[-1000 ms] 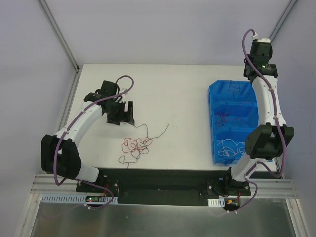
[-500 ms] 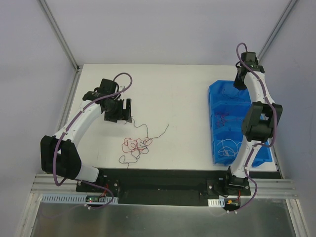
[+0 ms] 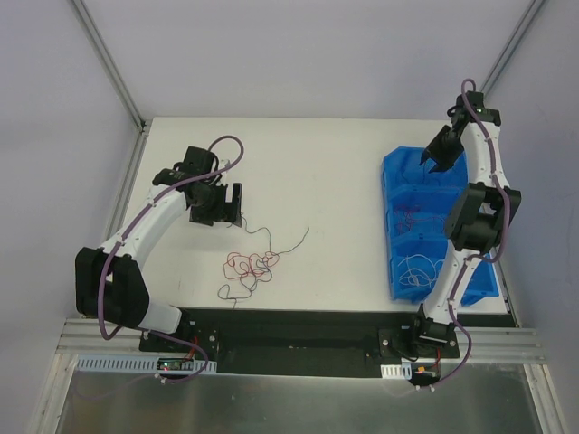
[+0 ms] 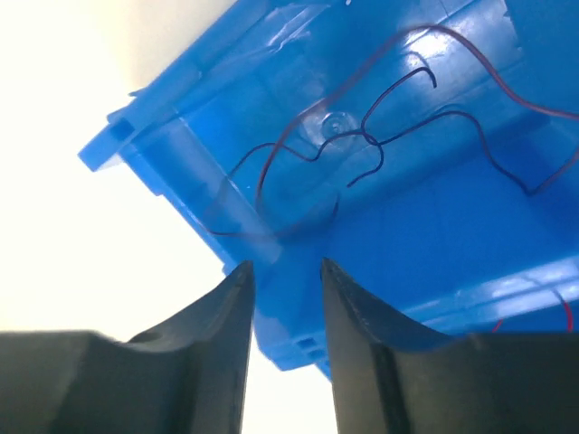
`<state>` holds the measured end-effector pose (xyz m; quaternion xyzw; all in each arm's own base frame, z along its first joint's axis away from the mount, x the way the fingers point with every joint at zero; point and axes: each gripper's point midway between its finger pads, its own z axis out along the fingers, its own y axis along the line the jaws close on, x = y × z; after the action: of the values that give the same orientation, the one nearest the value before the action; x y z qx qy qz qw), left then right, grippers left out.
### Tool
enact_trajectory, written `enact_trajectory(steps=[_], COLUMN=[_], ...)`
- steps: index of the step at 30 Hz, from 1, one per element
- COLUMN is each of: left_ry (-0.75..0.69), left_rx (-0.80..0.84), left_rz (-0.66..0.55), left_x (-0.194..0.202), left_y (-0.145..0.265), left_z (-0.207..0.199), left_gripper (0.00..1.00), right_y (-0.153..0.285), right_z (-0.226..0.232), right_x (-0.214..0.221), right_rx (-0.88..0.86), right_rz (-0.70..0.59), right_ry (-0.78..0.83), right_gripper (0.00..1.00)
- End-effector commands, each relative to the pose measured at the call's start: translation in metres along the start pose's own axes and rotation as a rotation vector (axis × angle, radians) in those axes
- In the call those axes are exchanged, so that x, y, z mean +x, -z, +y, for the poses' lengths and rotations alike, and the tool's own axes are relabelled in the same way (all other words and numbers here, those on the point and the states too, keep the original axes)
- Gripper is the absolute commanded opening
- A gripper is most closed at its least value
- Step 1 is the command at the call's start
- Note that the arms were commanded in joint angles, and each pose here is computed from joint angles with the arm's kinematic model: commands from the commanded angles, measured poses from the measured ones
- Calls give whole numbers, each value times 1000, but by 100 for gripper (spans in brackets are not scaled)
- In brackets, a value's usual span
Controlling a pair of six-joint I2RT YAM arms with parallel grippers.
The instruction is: Untangle the cables
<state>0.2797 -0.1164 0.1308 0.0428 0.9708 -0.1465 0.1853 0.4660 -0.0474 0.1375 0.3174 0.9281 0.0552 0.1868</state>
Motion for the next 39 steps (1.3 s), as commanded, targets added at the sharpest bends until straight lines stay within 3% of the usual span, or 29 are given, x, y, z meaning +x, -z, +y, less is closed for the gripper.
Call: enact_trajectory(steps=[1,5,9,12,17,21,24,29,36,39], left_ry=[-9,9,23,50,72,95,155,173,252,274], left_rx=[5,3,0,-20,-7,67,126,166,214,248], left_rz=[-16,-10,-12,-23,-12,31,98,109,168,168], left_x=[6,9,9,5,1,-10,-14,-28,-35,-41], left_y=[5,2,-2,-3,-12,-29,-49,-77,-113,-117], left_z=[2,3,4,8,12,-1,-10,-14,-21,-28], left_gripper=[86,87,84,79,69,75,77,74,44,20], right_y=[45,75,105,125,127,124,127,128,129,130], right_z=[4,-2,2,34,133,189,205,200,177,172], right_x=[2,3,2,16,112,189,239,278,289,297], right_rx=[-35,-16,-25,-98,-347,-508,-585,-600,-587,-604], right_rz=[29,-17,-81,-119,-51,41,137,204,213,237], right_ry=[-53,22,127,280,549,657,733,788,822,831], right_gripper=[46,59,61,61,61,62,62,62,62,62])
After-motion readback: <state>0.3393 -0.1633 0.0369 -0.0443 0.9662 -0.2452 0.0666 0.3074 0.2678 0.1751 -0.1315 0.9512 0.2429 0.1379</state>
